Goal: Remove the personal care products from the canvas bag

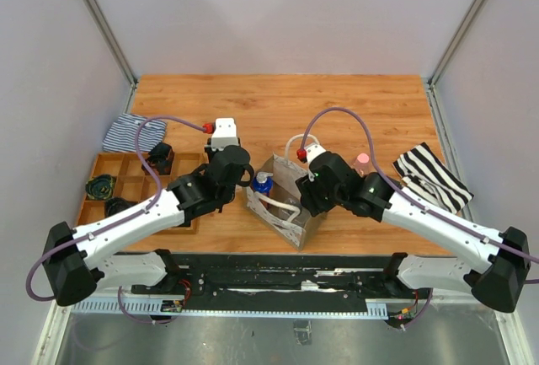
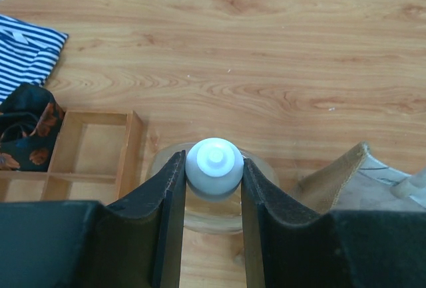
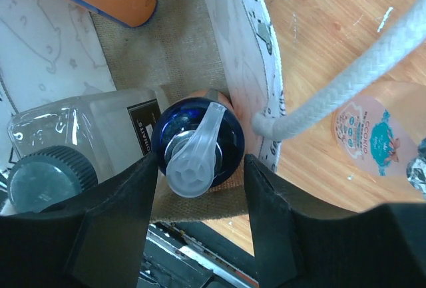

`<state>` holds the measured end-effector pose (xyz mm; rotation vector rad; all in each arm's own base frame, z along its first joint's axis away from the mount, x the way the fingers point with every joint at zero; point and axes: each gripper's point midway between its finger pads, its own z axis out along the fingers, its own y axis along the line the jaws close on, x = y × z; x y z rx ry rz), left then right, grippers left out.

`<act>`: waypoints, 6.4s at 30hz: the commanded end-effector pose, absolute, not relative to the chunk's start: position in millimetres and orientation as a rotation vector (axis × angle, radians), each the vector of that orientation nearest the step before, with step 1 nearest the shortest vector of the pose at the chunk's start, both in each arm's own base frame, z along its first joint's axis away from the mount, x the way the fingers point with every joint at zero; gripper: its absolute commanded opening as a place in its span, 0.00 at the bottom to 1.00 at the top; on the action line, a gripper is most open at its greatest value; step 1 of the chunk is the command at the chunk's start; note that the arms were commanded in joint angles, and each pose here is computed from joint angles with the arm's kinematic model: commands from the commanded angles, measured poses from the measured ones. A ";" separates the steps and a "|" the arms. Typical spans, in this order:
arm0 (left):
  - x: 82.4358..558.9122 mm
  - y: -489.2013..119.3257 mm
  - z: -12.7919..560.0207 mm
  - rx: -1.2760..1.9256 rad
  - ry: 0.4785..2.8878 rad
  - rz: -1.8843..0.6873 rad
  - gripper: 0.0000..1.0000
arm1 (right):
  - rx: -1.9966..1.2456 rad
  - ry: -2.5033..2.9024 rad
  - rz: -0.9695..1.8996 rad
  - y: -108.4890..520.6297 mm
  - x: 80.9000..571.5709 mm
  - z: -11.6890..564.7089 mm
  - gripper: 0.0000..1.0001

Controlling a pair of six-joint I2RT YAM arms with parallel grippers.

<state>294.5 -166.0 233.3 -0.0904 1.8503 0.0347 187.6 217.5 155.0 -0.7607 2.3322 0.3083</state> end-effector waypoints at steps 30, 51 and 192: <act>277.2 -162.8 190.2 -0.274 1.907 -0.131 0.42 | -0.905 2.216 0.352 264.1 212.7 189.2 0.46; 274.3 -172.2 280.2 -0.259 1.813 -0.303 0.75 | -1.063 2.193 0.634 289.4 155.5 192.9 0.58; 306.3 -176.2 365.3 -0.275 1.731 -0.052 0.00 | -1.005 2.076 0.653 270.7 227.9 241.3 0.68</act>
